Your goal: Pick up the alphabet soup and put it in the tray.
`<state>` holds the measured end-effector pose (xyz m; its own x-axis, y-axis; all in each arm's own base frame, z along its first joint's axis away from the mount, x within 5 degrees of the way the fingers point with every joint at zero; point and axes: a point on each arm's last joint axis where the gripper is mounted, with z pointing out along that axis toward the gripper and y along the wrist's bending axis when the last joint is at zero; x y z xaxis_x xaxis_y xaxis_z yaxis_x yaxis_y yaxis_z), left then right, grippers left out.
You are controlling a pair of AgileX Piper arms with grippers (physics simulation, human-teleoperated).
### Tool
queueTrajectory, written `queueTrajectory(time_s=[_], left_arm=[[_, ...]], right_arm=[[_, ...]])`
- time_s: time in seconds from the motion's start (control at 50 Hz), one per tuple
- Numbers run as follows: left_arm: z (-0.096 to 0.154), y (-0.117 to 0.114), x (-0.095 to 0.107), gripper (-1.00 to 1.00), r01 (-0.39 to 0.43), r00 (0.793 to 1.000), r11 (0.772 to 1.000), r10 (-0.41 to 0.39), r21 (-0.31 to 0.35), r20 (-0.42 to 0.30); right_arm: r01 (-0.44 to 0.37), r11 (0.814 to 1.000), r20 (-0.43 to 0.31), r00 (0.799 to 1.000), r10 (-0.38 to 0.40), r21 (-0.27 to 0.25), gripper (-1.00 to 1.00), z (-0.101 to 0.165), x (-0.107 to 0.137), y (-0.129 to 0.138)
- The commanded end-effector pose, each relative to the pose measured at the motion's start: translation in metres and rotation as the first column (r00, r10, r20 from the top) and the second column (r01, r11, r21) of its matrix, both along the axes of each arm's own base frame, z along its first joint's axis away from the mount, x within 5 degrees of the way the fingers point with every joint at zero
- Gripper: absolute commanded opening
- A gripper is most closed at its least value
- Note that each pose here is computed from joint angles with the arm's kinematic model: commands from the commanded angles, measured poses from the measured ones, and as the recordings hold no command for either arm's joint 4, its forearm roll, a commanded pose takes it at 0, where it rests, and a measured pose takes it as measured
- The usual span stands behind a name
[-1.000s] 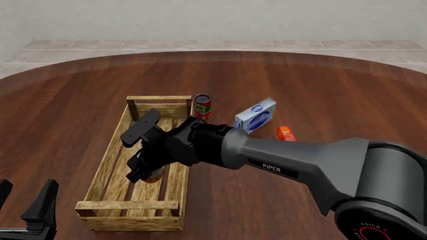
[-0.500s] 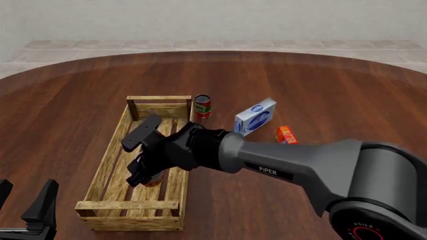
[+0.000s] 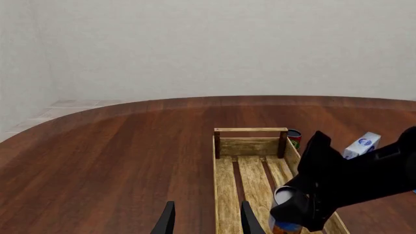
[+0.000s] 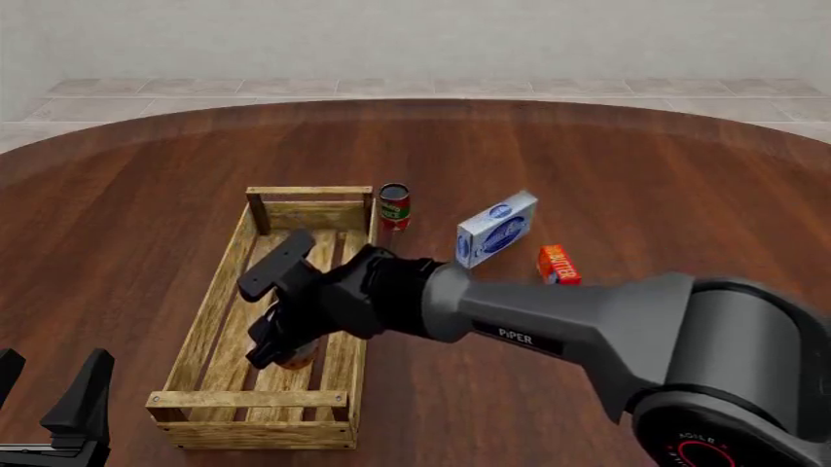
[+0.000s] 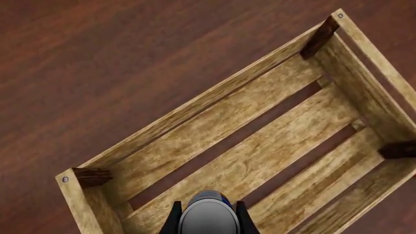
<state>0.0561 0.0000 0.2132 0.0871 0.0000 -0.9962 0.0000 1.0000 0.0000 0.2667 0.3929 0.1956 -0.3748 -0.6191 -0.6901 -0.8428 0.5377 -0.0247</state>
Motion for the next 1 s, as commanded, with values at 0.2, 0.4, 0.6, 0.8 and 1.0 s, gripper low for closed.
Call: queueTrajectory(time_s=[0.2,0.4,0.6,0.8,1.0], left_arm=[[0.0,0.0,0.0,1.0,0.0,1.0,1.0,0.0,0.0,0.0],[0.0,0.0,0.0,1.0,0.0,1.0,1.0,0.0,0.0,0.0],[0.0,0.0,0.0,1.0,0.0,1.0,1.0,0.0,0.0,0.0],[0.0,0.0,0.0,1.0,0.0,1.0,1.0,0.0,0.0,0.0],[0.0,0.0,0.0,1.0,0.0,1.0,1.0,0.0,0.0,0.0]], right_arm=[[0.017,1.0,-0.004,1.0,-0.017,0.018,-1.0,-0.002,0.001,0.001],[0.022,1.0,-0.009,1.0,-0.022,0.019,-1.0,-0.005,0.001,0.001],[0.026,0.999,-0.015,1.0,-0.026,0.019,-1.0,-0.01,0.001,0.002],[0.033,0.999,-0.019,0.999,-0.033,0.022,-1.0,-0.014,0.002,0.002],[0.039,0.999,-0.024,0.999,-0.038,0.022,-1.0,-0.017,0.003,0.003]])
